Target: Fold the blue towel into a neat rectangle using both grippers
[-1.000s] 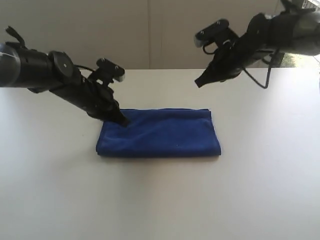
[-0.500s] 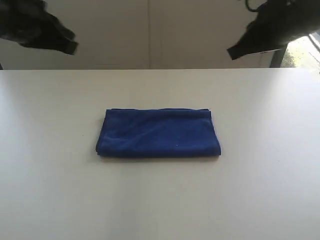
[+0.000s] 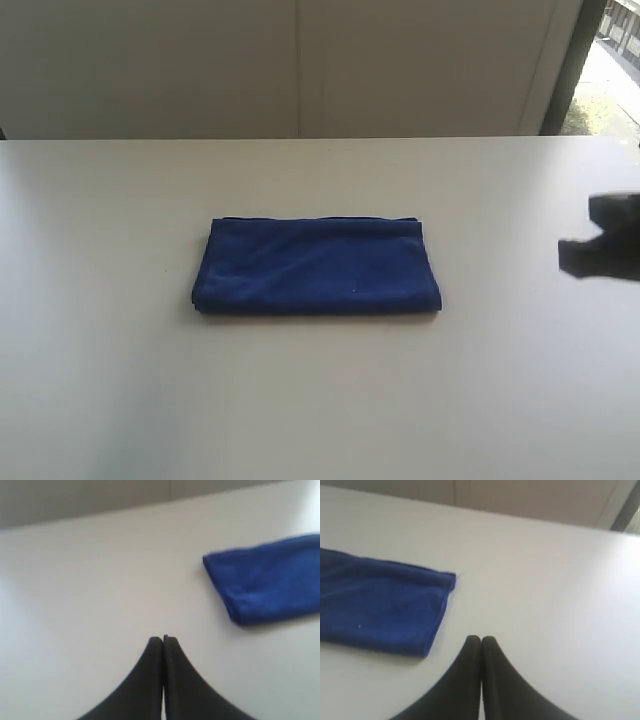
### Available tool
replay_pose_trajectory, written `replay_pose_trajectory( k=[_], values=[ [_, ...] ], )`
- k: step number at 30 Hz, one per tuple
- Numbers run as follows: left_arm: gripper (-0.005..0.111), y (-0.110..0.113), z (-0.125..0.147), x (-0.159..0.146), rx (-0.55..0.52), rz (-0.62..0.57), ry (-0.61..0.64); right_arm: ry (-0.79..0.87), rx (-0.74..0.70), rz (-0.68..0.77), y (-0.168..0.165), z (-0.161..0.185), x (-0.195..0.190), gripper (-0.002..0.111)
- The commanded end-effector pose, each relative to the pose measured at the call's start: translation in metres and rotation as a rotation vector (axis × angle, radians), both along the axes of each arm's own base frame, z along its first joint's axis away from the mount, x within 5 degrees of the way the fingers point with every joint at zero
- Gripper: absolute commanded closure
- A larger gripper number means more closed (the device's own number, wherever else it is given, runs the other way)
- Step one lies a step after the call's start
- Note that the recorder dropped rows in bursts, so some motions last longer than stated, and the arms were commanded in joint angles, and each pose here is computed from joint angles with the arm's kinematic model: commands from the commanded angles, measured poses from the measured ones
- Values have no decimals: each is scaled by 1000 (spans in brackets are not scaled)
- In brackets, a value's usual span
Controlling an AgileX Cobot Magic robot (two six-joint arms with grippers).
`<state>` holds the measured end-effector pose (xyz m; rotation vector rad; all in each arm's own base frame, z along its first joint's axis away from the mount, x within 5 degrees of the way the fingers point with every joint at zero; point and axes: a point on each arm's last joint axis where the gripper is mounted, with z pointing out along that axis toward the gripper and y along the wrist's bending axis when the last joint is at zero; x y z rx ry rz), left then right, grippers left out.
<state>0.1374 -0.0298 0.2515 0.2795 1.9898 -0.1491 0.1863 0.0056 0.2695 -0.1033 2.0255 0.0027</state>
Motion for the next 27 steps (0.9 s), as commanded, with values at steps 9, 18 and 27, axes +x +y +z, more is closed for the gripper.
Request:
replay_pose_trajectory(
  k=[9,18,27],
  values=[
    [107,6,-81,-32,-244,189,280,134,80,-123,-7,-82,-36,108],
    [107,4,-96,-43,-238,163,389,119,437,-337,-8,-82,-36,108],
    [107,4,-96,-43,-236,162,387,102,482,-365,-9,-81,-35,108]
  ],
)
